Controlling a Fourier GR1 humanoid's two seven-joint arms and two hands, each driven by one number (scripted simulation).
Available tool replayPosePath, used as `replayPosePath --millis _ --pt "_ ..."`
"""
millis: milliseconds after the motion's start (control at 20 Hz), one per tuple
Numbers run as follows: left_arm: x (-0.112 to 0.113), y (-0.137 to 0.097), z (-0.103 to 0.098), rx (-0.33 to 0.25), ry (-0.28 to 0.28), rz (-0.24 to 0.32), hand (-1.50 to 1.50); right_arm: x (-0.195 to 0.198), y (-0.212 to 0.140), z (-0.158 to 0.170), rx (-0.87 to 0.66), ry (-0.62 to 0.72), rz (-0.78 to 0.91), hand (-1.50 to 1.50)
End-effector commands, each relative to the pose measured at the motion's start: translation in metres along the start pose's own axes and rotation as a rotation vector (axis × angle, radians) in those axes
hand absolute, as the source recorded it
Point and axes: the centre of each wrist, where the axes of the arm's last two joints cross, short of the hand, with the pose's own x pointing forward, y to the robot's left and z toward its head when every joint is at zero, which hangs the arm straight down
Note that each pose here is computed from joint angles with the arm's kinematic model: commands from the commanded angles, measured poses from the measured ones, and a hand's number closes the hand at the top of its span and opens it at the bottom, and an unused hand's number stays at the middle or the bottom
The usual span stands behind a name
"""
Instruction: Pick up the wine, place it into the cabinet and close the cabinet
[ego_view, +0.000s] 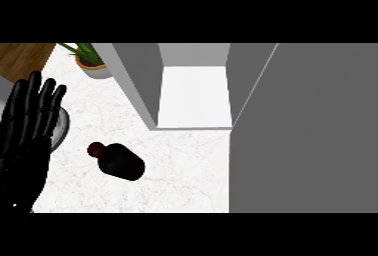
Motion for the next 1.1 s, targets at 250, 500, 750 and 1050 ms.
replayPosePath --millis 250,500,750,1050 --pt "0.013 -0.020 0.013 -0.412 -0.123 0.219 -1.50 0.017 -0.006 0.027 0.008 0.055 0.022 -1.50" --pt "0.013 -0.046 0.041 -0.440 0.105 0.523 -1.50 0.034 0.008 0.039 0.242 0.145 -0.153 -1.50" --pt "0.051 -0.039 0.045 -0.446 0.094 0.533 -1.50 0.072 0.003 0.038 0.243 0.119 -0.156 -1.50" --pt "0.069 -0.061 0.064 -0.444 0.114 0.541 -1.50 0.081 0.017 0.036 0.235 0.131 -0.180 -1.50"
